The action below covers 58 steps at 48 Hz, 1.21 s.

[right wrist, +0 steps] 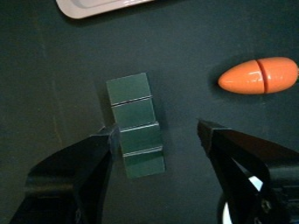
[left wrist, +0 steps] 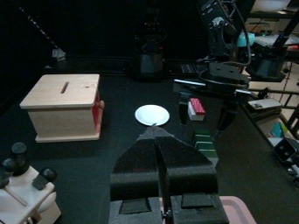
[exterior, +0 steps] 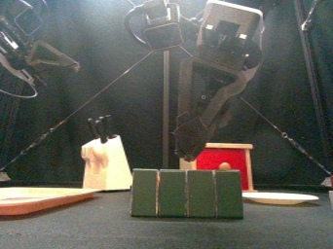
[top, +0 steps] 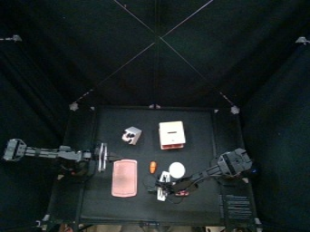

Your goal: Grab salmon sushi

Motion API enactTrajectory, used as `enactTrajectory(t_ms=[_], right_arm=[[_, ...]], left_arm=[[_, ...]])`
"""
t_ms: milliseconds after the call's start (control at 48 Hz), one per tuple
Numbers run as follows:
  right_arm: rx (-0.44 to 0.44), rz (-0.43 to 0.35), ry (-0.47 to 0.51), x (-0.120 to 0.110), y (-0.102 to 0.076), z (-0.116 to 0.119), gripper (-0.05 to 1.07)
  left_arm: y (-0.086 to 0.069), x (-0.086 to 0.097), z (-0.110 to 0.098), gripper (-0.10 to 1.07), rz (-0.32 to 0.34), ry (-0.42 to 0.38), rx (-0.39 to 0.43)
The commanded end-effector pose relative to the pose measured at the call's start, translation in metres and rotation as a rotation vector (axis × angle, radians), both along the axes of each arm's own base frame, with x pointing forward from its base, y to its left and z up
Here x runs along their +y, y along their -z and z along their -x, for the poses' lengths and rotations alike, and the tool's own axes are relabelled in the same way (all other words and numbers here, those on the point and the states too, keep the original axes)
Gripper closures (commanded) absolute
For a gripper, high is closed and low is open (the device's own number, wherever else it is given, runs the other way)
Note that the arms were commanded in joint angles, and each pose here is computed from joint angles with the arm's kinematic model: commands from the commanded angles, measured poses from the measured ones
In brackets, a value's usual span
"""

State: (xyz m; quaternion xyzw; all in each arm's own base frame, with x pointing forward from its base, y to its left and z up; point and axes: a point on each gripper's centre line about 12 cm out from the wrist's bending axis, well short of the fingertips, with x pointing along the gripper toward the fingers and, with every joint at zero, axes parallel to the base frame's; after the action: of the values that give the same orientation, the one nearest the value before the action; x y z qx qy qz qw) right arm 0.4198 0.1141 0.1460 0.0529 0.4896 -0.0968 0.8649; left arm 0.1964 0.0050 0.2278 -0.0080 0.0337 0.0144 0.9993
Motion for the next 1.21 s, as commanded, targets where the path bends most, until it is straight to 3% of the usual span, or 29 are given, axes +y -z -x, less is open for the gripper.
enactTrajectory(t_ms=[0, 1188], right_arm=[[-0.044, -0.027, 0.003, 0.004, -0.017, -0.006, 0.03], [-0.045, -0.055, -0.004, 0.007, -0.029, 0.018, 0.03]], left_arm=[[-0.006, 0.001, -0.002, 1.0, -0.006, -0.002, -0.021], [-0.006, -0.001, -0.002, 1.0, -0.01, 0.006, -0.02]])
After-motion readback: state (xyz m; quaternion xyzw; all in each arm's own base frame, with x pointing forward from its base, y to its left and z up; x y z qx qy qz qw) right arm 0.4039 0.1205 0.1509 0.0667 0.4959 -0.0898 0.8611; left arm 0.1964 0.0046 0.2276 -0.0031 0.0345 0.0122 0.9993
